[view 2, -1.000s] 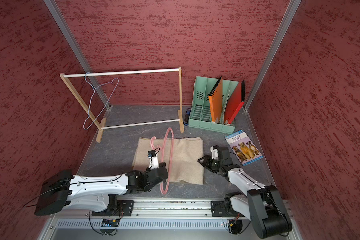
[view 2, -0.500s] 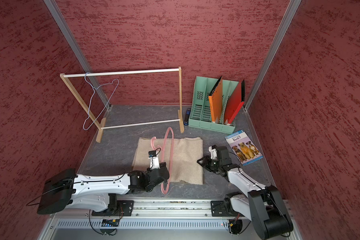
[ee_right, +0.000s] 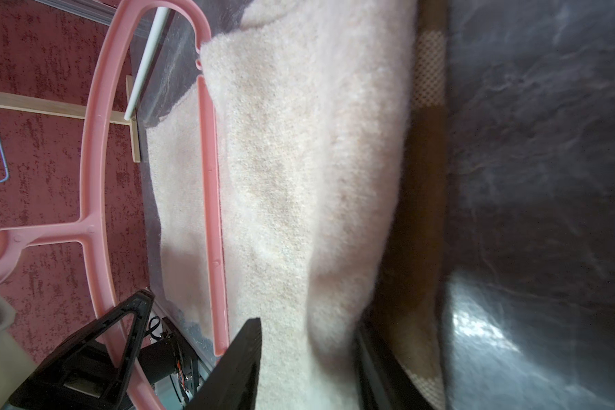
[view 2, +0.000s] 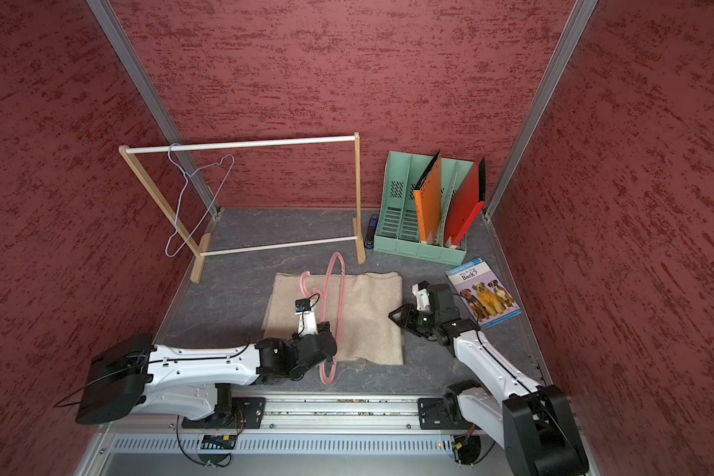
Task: Hang the scarf on the hanger
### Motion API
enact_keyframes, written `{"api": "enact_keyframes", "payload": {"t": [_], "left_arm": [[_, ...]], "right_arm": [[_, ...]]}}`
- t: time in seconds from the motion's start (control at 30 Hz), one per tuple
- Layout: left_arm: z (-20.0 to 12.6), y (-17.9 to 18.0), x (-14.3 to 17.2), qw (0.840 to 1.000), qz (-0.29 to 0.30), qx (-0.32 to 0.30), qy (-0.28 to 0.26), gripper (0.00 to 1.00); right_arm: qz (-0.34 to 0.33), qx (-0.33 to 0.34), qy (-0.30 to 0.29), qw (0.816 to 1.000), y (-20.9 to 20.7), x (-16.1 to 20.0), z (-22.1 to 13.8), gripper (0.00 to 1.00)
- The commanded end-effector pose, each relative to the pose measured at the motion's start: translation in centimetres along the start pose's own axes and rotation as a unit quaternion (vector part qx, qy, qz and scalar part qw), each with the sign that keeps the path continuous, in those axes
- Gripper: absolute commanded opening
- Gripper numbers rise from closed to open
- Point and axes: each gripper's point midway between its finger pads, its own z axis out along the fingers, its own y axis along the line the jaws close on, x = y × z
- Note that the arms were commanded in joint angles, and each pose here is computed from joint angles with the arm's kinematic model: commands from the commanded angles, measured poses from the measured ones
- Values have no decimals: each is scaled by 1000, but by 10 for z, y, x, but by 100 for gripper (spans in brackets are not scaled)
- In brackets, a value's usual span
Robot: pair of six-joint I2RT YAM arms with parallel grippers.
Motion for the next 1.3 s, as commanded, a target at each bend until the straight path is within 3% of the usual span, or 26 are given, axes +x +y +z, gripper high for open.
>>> {"api": "enact_keyframes", "payload": {"t": [0.0,0.43,0.53,0.63,0.8,1.27], "left_arm": [[-1,-4,-1,1000,6,2,1,0],[-1,-4,0,1000,6,2,3,0],[0,-5,0,1000,6,2,3,0],[0,-5,0,1000,7,2,3,0],[-1,-8,-2,1000,10,2,3,0],[-5,-10,-4,1000,-4,16,2,0]], "right_arm": [[-11,-1,3,1000,5,1,-2,45],[18,19,17,1000,-14,6,20,44],[16,14,18,1000,-11,7,20,39],[13,-4,17,1000,-4,7,19,26],[11,-62,8,998,26,4,15,0],[-3,-214,21,977,143,19,44,0]]}}
